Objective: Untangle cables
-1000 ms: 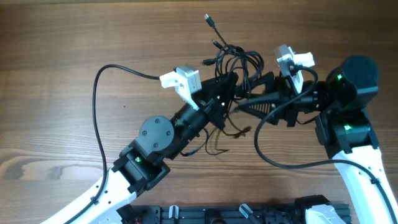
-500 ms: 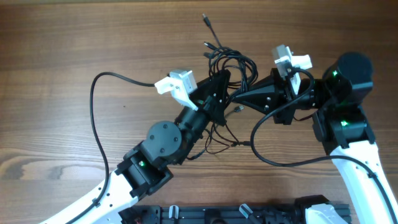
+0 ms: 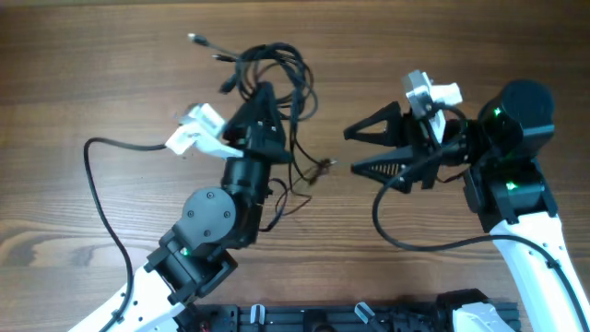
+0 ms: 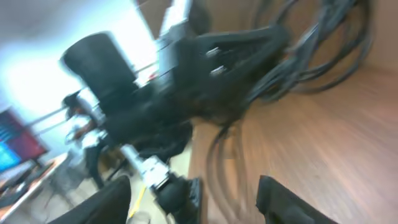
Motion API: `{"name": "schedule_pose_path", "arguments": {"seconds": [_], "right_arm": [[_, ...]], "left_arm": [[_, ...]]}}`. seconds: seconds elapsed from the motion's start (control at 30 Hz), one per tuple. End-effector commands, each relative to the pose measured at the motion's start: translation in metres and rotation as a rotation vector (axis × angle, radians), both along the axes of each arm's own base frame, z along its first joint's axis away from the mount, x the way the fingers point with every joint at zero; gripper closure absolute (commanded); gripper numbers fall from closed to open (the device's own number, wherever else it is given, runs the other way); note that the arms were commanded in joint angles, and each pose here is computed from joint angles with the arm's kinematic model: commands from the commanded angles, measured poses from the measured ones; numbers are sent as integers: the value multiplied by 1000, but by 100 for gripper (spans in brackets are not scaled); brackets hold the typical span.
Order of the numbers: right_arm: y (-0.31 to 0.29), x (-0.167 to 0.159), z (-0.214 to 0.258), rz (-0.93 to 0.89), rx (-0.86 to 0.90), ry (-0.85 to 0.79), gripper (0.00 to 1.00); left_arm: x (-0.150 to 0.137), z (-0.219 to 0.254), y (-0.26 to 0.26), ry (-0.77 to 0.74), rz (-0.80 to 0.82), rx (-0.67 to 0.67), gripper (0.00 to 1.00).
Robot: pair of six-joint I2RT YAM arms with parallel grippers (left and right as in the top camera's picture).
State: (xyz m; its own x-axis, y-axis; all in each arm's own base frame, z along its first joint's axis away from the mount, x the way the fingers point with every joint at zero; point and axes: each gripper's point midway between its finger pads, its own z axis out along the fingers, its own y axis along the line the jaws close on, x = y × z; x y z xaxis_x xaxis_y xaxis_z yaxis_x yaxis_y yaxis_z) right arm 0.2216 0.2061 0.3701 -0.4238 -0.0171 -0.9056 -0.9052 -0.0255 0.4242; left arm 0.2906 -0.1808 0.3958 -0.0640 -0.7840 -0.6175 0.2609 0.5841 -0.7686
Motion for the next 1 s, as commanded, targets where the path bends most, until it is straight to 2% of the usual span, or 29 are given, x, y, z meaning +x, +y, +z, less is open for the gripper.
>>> {"name": "schedule_pose_path", "arguments": {"seconds": [0.0,0.03,0.13,0.2,0.3,0.5,0.73,0.8,0.93,0.97], "right_arm": [[-3,38,3,-240,2,65,30],[-5,48,3,-301,3,65,30],[-15,74,2,-460,1,46,30],[-20,85,0,-532,-16,12,31],[-30,99,-20,-633,-79,51,35],[-40,107,-43,-712,-159,93,36],[-31,95,-43,-626,-154,94,37],[-28,90,-41,-593,-150,87,38],[-28,88,-41,-591,-151,90,38],[-28,88,-42,-591,-153,90,38]], "left_arm": [[-23,5,-50,-120,-280,247,96],[-26,-2,-56,-121,-310,308,96],[-24,-23,-58,-53,-325,365,96],[-26,-27,-61,-44,-341,375,96],[-32,-24,-67,-57,-363,368,96],[-41,-22,-77,-78,-423,363,96],[-34,-35,-91,-61,-448,382,96],[-26,-37,-86,-45,-397,385,96],[-4,-40,-47,19,-142,382,96],[-3,-40,-46,21,-130,380,96]]}}
